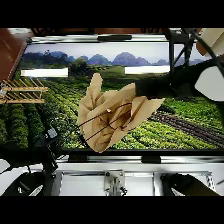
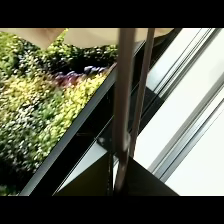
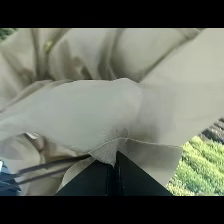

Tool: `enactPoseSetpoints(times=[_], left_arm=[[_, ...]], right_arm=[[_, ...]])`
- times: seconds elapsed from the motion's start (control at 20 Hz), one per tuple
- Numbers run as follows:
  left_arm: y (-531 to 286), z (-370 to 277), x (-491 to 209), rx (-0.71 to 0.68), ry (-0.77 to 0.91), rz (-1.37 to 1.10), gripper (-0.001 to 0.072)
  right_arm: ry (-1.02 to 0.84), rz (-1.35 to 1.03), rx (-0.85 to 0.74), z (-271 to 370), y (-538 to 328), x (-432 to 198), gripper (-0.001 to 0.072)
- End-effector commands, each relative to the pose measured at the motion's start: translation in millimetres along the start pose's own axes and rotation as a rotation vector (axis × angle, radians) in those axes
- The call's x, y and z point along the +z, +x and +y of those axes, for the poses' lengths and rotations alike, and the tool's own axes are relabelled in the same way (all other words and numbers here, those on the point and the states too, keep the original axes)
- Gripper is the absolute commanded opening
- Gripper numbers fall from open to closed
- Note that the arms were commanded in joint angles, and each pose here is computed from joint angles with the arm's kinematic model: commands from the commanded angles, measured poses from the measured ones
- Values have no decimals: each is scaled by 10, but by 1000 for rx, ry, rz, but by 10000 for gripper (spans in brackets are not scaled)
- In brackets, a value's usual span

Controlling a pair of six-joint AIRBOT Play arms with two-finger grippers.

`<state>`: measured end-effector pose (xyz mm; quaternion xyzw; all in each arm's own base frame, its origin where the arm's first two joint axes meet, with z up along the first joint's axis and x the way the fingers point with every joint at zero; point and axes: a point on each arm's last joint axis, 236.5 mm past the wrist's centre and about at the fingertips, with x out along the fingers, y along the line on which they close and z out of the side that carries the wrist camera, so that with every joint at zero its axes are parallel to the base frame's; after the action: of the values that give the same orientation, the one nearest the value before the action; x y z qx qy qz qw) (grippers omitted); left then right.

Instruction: Fold the shirts.

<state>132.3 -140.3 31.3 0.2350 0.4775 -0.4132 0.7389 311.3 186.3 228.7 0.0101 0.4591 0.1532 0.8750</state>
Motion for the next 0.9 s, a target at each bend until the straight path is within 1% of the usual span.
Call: enactPoseSetpoints(times=[0.0,0.15,0.45,0.5,0.65,0.85], left_arm=[[124,-63,151,-31,39,-23,39],[256,-148,314,-51,44,-43,39],[501,-183,481,-69,-54,-40,39],[507,-187,465,-72,-73,-31,39],[406,-236,291,-79,-56,22,39],[182,-402,-309,-126,-39,233,39]], right_arm=[[-89,-71,107,299,-219,39,58],[-176,-65,169,608,-295,-94,59],[-303,-26,291,1216,-436,-457,59],[-314,-19,288,1244,-446,-501,59],[-315,6,183,1033,-403,-550,59],[-310,-59,143,894,-502,-424,59]])
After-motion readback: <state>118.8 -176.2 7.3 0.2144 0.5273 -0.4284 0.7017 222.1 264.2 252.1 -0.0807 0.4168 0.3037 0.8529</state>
